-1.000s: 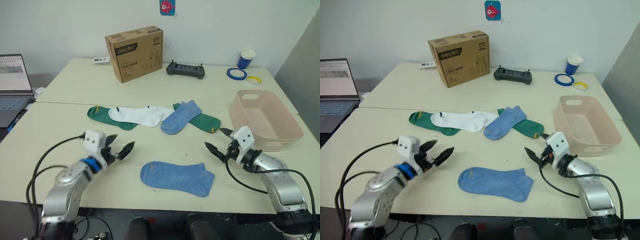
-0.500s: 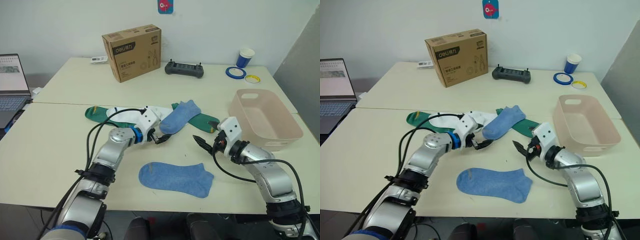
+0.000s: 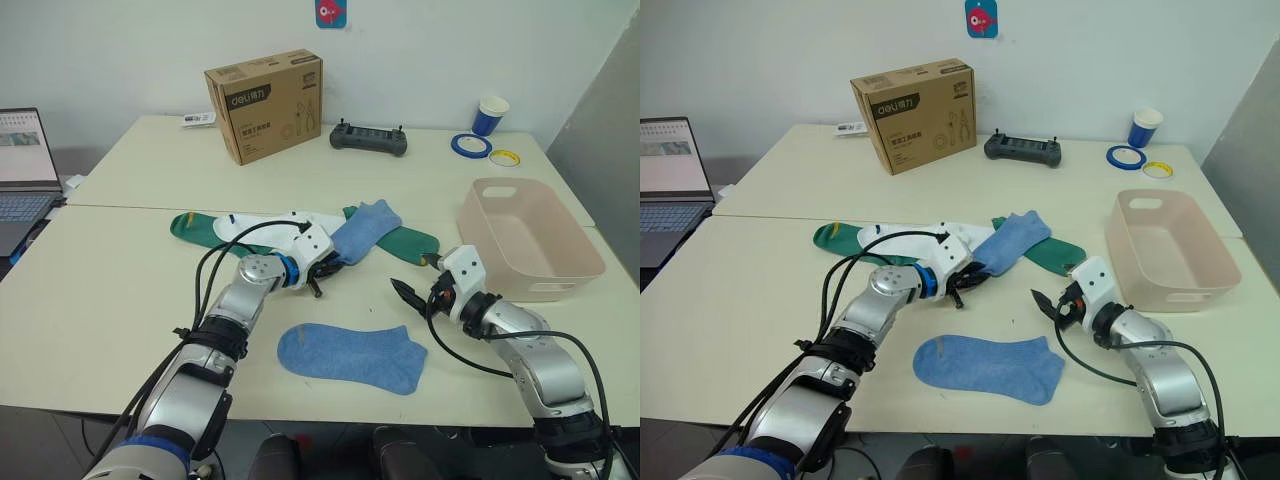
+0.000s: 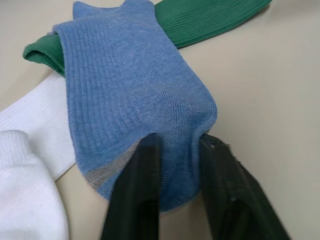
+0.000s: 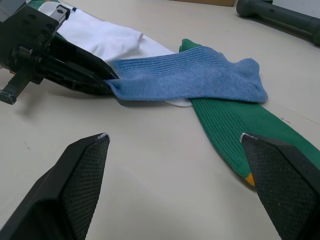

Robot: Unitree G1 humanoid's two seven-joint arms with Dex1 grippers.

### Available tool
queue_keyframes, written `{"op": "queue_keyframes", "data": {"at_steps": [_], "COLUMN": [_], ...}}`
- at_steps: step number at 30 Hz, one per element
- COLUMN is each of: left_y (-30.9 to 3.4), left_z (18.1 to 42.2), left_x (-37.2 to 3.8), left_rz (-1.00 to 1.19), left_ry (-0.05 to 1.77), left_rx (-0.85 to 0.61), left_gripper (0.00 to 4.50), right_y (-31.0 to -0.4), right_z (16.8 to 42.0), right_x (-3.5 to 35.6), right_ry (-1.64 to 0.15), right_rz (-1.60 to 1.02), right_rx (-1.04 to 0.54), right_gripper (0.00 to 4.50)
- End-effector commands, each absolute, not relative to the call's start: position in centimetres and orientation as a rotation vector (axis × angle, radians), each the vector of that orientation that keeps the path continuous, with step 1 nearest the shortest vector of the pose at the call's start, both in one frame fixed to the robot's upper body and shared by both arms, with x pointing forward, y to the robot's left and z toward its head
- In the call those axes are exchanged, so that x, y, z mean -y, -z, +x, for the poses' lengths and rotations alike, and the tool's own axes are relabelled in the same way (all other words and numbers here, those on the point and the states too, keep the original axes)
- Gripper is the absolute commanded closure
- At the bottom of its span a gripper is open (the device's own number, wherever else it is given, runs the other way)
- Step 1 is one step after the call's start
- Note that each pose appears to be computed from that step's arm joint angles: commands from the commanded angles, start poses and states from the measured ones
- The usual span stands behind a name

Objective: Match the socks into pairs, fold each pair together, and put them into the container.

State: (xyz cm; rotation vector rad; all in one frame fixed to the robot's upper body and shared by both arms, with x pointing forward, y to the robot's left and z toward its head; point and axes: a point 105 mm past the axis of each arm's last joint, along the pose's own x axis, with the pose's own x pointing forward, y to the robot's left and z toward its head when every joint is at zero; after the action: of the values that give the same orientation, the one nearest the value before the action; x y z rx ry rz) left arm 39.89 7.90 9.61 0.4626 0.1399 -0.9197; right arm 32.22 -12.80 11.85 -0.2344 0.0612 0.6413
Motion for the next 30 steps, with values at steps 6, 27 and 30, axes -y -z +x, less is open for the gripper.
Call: {"op": "queue_keyframes", "data": {"at_steps": [6, 27, 30], "left_y": [-12.2, -10.9, -11.1], "left_z": [36.1, 27.2, 27.4], "left_x": [-10.9, -17.9, -19.2], "left_rz": [0.616, 0.474, 0.247], "left_ry": [0.972, 0.89, 0.768], "left_rx": [0.035, -0.084, -0.111], "left_gripper": [4.46, 1.18, 0.19], "right_y": [-13.4, -14.9, -14.5], "right_z": [32.3, 36.8, 38.6], "right_x": [12.3, 8.3, 6.9], "right_ry": [-0.701, -0.905, -0.889], "right_rz": [-0.217, -0.124, -0.074], "right_rx": [-0.017, -0.198, -0.248], "right_gripper": [0.0, 0.0, 0.0]}}
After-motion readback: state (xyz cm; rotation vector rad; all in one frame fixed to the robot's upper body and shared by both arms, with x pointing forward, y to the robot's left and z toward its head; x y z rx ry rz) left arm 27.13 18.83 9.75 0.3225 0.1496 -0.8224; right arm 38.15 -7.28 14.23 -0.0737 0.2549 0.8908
